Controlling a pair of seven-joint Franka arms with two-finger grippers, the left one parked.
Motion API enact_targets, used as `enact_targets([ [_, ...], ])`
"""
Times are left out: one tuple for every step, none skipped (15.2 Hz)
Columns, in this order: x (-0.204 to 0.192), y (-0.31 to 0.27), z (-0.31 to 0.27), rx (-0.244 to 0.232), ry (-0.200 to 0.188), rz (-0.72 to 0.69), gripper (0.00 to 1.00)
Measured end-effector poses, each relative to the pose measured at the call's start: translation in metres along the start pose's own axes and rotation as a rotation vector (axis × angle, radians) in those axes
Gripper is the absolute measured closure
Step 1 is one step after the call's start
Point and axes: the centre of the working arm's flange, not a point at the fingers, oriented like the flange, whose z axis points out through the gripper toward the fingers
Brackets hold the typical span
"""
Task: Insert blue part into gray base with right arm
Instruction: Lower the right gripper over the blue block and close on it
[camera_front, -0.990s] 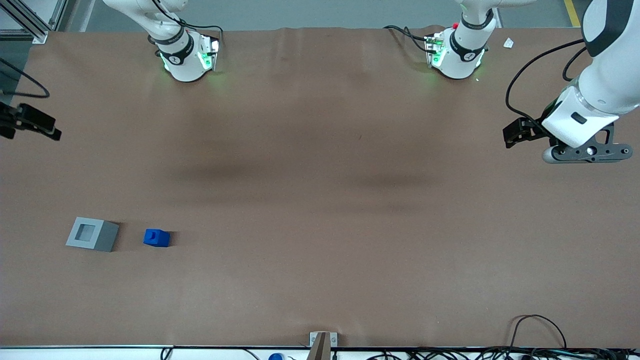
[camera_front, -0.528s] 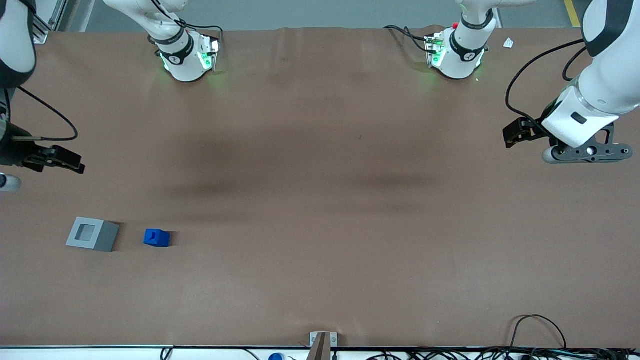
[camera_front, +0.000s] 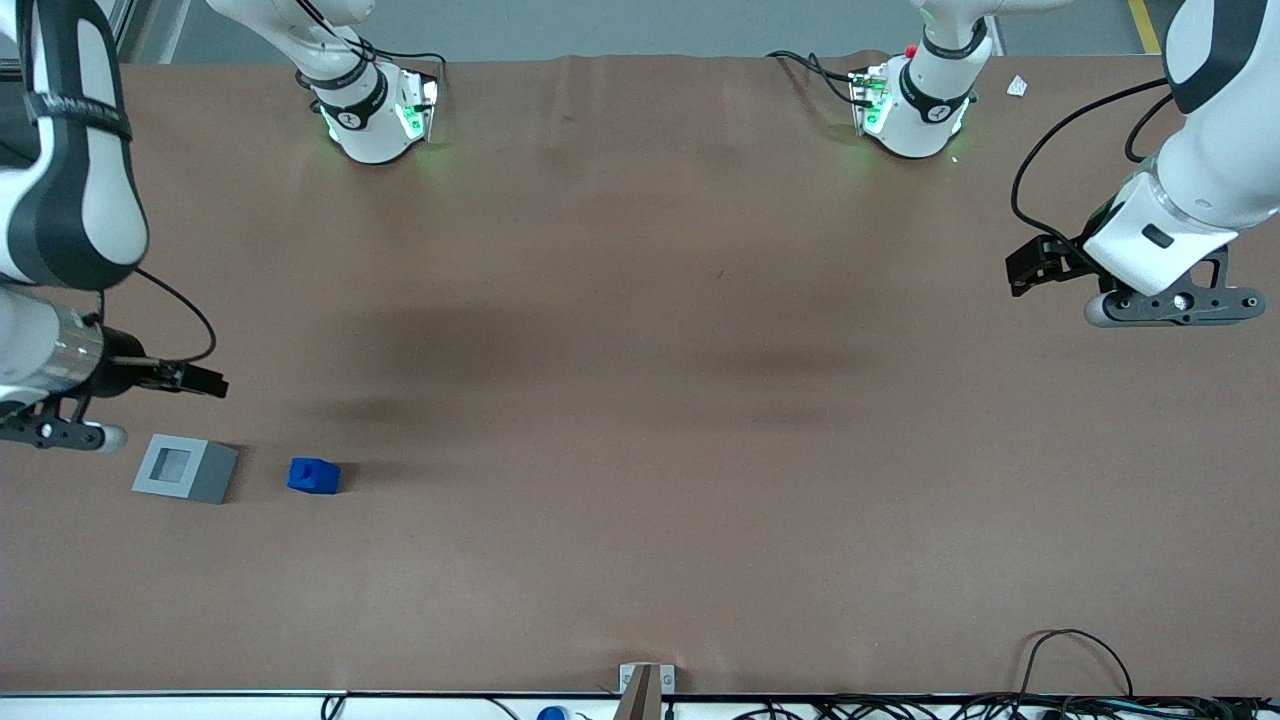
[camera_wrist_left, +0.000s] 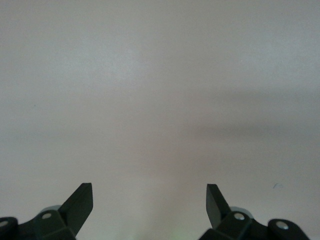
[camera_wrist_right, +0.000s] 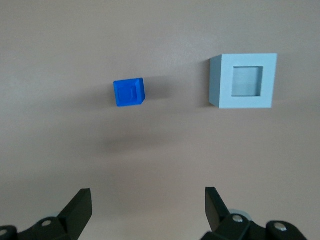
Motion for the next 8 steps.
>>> enact_targets([
  [0.006, 0.0, 0.011, 0.0, 0.003, 0.0, 0.0],
  [0.011, -0.001, 0.022, 0.001, 0.008, -0.001, 0.0],
  [0.017, -0.002, 0.032, 0.002, 0.014, 0.001, 0.0],
  [0.022, -0.004, 0.042, 0.002, 0.021, 0.006, 0.0],
  [0.026, -0.005, 0.052, 0.003, 0.023, 0.008, 0.0],
  [0.03, -0.007, 0.064, 0.003, 0.021, 0.007, 0.0],
  [0.034, -0.011, 0.074, 0.004, 0.023, 0.001, 0.0],
  [0.037, -0.018, 0.084, 0.004, 0.028, -0.001, 0.0],
])
